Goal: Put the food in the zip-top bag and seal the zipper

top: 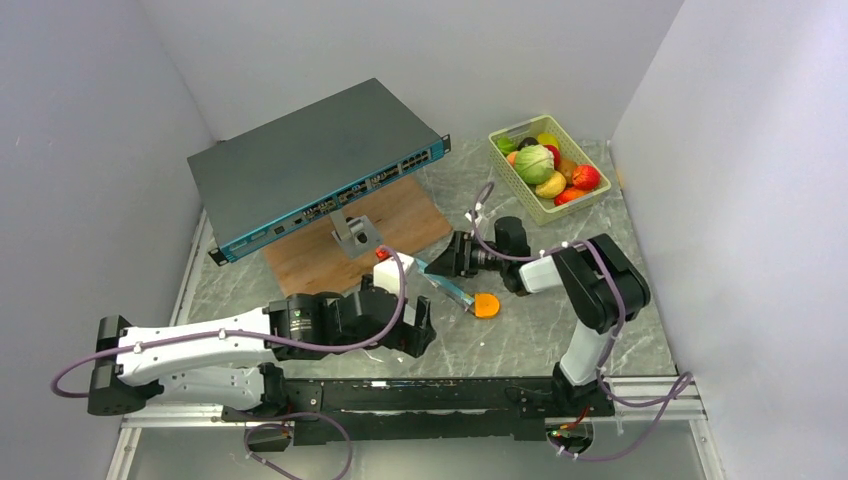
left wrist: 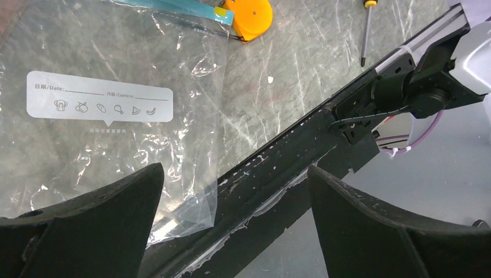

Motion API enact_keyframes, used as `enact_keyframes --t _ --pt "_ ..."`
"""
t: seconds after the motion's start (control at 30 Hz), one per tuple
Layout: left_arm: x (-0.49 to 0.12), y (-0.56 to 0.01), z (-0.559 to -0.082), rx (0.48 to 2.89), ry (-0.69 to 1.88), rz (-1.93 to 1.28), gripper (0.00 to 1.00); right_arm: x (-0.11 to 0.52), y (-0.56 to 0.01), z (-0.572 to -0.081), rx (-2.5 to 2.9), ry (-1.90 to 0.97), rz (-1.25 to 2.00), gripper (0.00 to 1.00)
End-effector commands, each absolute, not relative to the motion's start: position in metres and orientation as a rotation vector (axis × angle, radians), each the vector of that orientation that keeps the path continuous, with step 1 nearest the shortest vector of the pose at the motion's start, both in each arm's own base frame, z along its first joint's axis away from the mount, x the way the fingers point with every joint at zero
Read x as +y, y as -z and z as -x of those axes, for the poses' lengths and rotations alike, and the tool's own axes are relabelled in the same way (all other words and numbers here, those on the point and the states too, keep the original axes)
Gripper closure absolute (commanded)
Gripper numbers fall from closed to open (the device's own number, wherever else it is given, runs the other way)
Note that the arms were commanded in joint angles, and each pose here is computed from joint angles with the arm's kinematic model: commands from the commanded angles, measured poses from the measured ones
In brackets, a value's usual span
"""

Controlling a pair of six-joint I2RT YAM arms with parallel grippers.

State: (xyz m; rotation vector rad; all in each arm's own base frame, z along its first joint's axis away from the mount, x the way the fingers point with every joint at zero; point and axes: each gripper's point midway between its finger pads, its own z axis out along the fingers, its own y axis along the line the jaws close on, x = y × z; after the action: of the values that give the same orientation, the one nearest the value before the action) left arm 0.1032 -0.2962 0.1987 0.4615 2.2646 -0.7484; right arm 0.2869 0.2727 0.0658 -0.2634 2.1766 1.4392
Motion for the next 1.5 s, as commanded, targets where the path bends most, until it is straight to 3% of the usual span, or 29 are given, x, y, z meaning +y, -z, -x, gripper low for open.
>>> enact_keyframes --t 0.0,0.17,0.47,0.73,1.2,1.47 --pt "-0.299 -0.209 -0.103 2.233 0.824 -0.381 0.00 0.297 -0.087 -0.278 2.041 -1.593 0.388 0.27" --pt "-0.293 -0.202 -0.101 2.239 0.847 -0.339 0.00 0.302 -0.085 -0.266 2.030 -1.687 0.385 0.37" --pt "-0.278 -0.186 -0.103 2.281 0.792 -0.275 0.00 0.303 -0.084 -0.258 2.063 -1.701 0.365 0.74" --pt "-0.271 -0.175 -0.105 2.330 0.723 -0.222 0.00 0.301 -0.105 -0.253 2.065 -1.673 0.356 1.00" --pt "-0.251 -0.200 -0.109 2.292 0.787 -0.025 0.00 0.242 -0.146 -0.246 2.146 -1.091 0.388 1.00" --pt "-0.253 -0.243 -0.113 2.211 0.974 0.149 0.00 0.269 -0.197 -0.203 1.831 -1.254 0.670 1.00"
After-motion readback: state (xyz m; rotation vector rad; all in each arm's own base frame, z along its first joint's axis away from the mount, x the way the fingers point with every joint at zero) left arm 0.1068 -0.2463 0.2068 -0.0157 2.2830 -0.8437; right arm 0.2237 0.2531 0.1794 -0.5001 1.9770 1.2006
